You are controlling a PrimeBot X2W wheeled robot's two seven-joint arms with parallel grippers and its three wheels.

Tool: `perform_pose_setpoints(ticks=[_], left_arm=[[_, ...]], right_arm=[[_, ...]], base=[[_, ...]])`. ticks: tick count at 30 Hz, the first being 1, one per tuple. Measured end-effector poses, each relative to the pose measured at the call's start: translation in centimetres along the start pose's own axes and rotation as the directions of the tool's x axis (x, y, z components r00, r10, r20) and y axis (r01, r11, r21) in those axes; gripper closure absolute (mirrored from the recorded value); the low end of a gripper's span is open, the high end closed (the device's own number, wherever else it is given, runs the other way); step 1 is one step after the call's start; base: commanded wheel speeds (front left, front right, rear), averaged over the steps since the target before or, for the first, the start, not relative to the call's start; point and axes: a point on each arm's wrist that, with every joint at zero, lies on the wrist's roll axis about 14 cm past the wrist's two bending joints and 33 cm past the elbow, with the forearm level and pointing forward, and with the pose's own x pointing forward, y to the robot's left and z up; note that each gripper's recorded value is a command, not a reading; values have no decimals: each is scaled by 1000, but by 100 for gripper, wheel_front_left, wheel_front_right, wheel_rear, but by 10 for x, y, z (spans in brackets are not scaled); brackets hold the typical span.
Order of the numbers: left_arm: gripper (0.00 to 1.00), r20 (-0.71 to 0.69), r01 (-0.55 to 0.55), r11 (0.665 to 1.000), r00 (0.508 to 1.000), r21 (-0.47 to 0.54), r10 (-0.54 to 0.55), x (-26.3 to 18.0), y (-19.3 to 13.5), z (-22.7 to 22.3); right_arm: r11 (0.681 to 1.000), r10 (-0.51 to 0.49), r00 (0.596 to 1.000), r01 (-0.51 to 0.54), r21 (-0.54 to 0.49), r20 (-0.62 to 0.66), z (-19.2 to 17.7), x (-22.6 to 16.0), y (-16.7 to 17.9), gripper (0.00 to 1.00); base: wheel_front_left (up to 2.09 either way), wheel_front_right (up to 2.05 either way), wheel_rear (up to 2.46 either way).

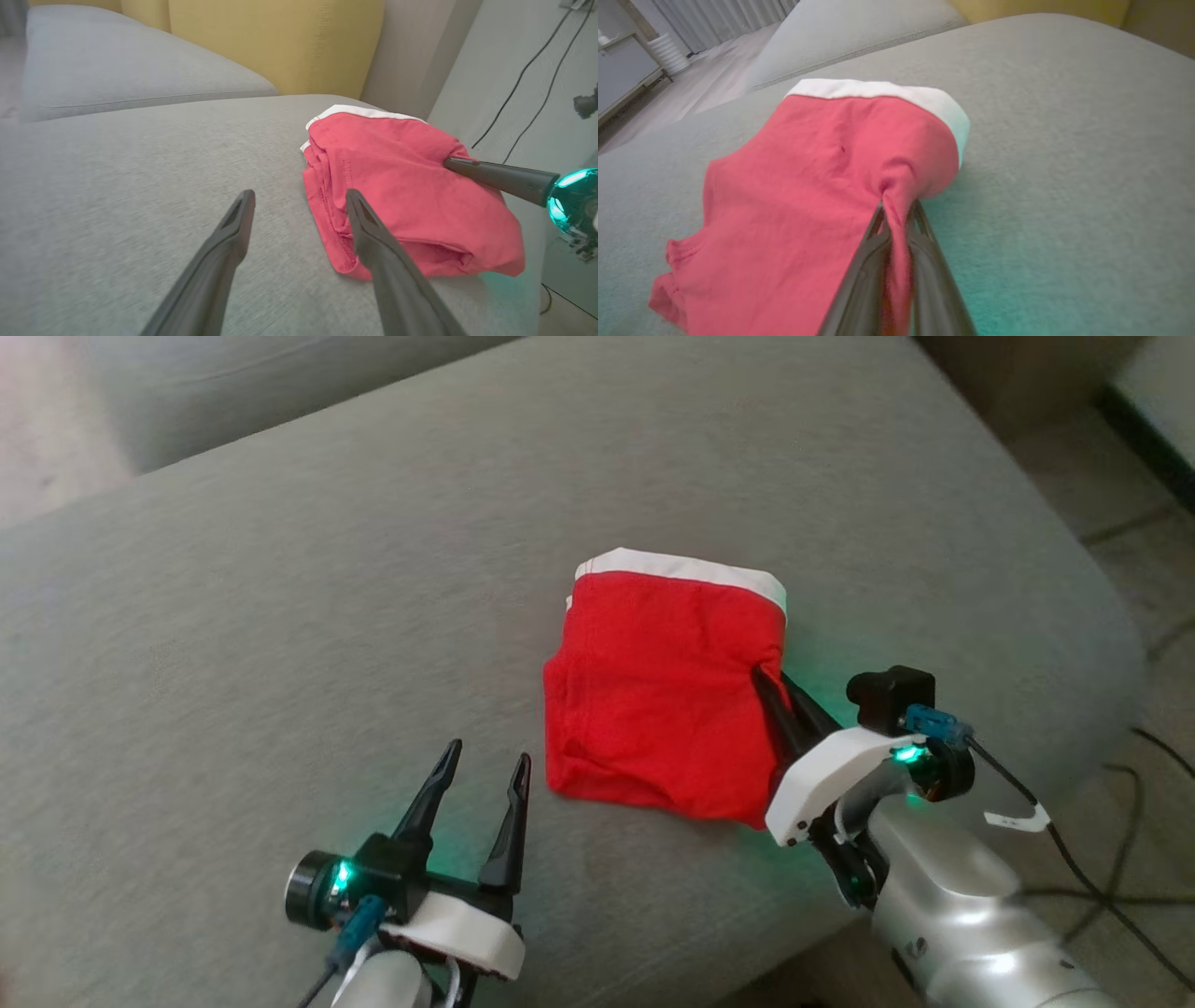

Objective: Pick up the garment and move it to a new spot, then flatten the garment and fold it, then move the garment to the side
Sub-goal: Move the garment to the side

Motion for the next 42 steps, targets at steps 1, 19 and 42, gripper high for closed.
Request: perform_pose_setpoints(ticks=[1, 19, 42], left_arm=[[0, -4, 18, 1000, 1000, -1, -18, 3, -5, -1], [0, -45, -134, 991, 990, -30, 132, -20, 48, -21], [0, 1, -321, 947, 947, -33, 321, -39, 109, -8]], right_arm=[[1000, -19, 1000, 19, 6, -1, -1, -3, -6, 100], [916, -227, 972, 233, -327, 55, 103, 56, -124, 100], [857, -355, 917, 396, -329, 179, 173, 85, -177, 0]], base=[[0, 0, 0], [0, 0, 0], [0, 0, 0]])
